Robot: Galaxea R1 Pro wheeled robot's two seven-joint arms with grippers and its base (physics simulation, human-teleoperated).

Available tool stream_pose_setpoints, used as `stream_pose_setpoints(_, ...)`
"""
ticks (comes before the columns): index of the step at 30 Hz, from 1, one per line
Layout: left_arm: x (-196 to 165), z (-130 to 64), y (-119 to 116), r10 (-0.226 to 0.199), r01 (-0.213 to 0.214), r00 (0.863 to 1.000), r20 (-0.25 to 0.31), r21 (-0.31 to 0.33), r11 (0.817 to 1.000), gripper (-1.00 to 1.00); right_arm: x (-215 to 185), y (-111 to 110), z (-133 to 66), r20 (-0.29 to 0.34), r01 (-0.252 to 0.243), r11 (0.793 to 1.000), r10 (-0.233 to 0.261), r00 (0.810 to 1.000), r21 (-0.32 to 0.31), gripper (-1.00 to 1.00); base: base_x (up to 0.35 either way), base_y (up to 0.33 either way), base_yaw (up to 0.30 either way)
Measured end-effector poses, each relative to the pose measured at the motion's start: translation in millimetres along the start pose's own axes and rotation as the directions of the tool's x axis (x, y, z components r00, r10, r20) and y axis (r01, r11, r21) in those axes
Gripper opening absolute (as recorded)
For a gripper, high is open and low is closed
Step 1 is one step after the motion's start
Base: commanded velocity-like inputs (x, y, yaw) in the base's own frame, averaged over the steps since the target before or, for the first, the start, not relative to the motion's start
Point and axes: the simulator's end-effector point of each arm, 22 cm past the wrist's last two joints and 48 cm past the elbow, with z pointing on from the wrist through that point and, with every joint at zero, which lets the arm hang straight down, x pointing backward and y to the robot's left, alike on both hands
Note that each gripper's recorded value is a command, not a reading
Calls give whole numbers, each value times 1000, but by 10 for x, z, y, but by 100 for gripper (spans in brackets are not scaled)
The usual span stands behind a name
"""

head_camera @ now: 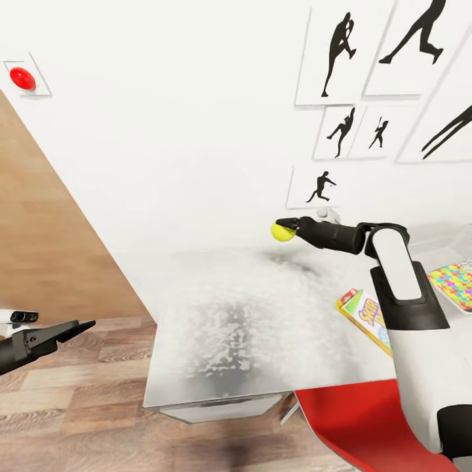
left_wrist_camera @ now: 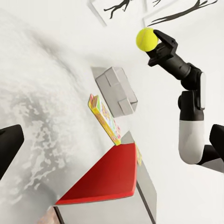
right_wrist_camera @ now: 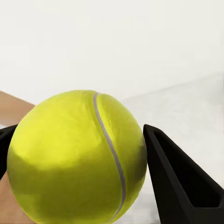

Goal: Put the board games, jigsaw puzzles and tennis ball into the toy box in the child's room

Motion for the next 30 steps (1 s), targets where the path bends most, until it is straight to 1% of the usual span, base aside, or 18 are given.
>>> stream_pose_setpoints(16, -3, -4, -5, 1, -1, 1000, 2, 1, 1000, 100, 13, 25, -25, 1, 2, 1000, -2, 1000, -9, -100, 0, 0, 0)
stream_pose_setpoints(18, -6, -5, -15, 2, -2, 1000, 2, 2, 1000, 100, -19, 82, -56, 10, 12, 1000, -12, 1000, -17, -100, 0, 0, 0)
stream_pose_setpoints(22, -15, -9, -41, 7, -7, 1000, 4, 4, 1000, 100, -119, 270, -158, 44, 51, 998, -50, 998, -41, -100, 0, 0, 0)
stream_pose_setpoints(30, -55, -36, -101, 21, -21, 1000, 14, 8, 1000, 100, -204, 446, -264, 73, 85, 995, -81, 994, -60, -100, -7, -18, 0)
